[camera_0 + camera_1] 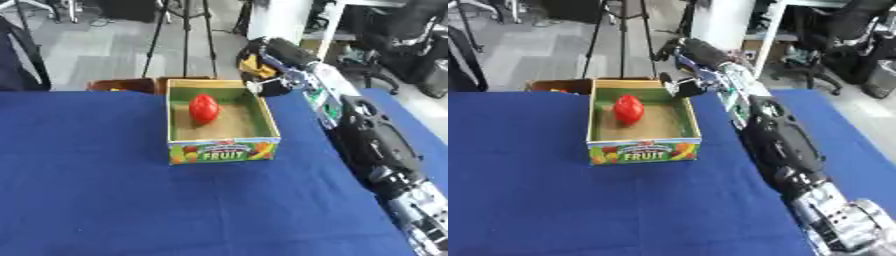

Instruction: Pick up objects on the table and place them in the box.

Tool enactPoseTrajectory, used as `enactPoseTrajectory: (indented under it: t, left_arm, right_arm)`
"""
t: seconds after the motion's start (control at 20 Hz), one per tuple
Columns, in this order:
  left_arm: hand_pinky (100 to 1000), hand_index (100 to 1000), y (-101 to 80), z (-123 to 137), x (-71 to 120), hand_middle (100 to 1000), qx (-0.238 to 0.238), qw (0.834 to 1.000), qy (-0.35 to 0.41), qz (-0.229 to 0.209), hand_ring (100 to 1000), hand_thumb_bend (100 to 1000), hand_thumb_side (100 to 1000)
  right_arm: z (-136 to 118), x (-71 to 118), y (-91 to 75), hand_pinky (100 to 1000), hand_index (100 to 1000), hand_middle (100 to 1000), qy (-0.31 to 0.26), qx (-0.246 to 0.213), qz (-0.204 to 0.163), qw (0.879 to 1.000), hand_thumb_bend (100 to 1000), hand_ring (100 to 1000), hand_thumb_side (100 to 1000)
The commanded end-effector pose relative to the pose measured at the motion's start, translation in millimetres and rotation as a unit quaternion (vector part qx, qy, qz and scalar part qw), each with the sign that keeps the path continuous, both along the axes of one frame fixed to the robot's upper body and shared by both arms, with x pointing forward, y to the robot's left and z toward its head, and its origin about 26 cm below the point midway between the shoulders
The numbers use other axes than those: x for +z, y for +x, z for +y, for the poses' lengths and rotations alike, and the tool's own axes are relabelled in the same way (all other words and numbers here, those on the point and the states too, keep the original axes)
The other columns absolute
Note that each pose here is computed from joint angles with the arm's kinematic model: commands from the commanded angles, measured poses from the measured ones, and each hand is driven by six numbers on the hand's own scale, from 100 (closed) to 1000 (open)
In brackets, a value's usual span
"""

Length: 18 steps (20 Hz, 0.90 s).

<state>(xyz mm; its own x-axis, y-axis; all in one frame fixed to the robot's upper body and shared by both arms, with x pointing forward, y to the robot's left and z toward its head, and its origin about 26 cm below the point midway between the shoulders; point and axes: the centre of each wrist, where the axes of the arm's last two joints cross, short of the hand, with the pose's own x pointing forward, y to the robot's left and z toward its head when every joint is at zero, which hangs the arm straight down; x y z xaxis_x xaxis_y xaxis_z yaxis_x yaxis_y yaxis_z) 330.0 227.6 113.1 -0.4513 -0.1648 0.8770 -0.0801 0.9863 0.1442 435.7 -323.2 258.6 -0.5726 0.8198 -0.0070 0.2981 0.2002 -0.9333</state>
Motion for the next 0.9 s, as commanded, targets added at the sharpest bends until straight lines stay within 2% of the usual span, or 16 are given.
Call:
enactPoseTrajectory:
  t: [0.05,0.15,0.25,0.3,0.35,0.4,0.45,0.5,0.55,0.85,0.9]
  left_arm:
    - [585,558,0.2,5.5,4.4,395,0.013,1.0,0.003,-0.011,352,967,790]
    - [585,559,-0.1,6.1,3.0,395,0.015,1.0,0.002,-0.01,351,965,791]
    - [585,559,-0.3,6.4,2.0,395,0.016,1.0,0.002,-0.008,351,963,791]
    - [585,559,-0.4,6.6,1.5,395,0.016,1.0,0.002,-0.008,351,962,790]
    - [585,559,-0.6,6.8,1.0,395,0.017,1.0,0.002,-0.007,351,962,790]
    - [585,559,-0.8,6.9,0.6,394,0.017,1.0,0.002,-0.007,351,961,790]
    - [585,559,-1.0,7.3,0.0,394,0.018,1.0,0.002,-0.006,351,961,790]
    - [585,559,-1.1,7.6,-0.5,394,0.018,1.0,0.002,-0.005,351,961,789]
    - [585,559,-1.3,8.1,-0.9,394,0.019,1.0,0.002,-0.005,351,961,788]
    - [585,559,-2.1,9.5,-2.9,394,0.023,1.0,0.002,-0.003,351,960,788]
    - [585,559,-2.2,9.7,-3.1,394,0.024,1.0,0.002,-0.003,351,960,788]
  right_arm:
    - [6.6,32.3,-34.7,116,596,438,0.054,0.079,-0.046,0.994,100,314,316]
    - [9.7,30.6,-53.2,100,463,310,0.11,0.107,-0.059,0.986,100,198,395]
    - [10.6,27.9,-66.9,100,329,169,0.166,0.118,-0.077,0.976,100,100,420]
    - [10.6,26.3,-72.4,100,232,100,0.193,0.119,-0.089,0.97,100,100,419]
    - [9.8,23.9,-76.9,100,151,100,0.225,0.117,-0.103,0.962,100,100,420]
    - [8.7,21.9,-80.4,100,121,100,0.252,0.114,-0.117,0.954,100,100,418]
    - [6.9,20.0,-83.5,100,112,100,0.276,0.107,-0.133,0.946,100,100,416]
    - [5.3,18.2,-85.9,100,107,100,0.293,0.099,-0.146,0.94,100,100,490]
    - [3.3,15.3,-87.6,100,109,100,0.306,0.088,-0.157,0.935,100,100,417]
    - [-2.8,3.3,-92.5,100,139,100,0.349,0.036,-0.189,0.917,100,100,422]
    - [-3.1,2.2,-92.9,100,132,100,0.349,0.031,-0.192,0.917,100,100,518]
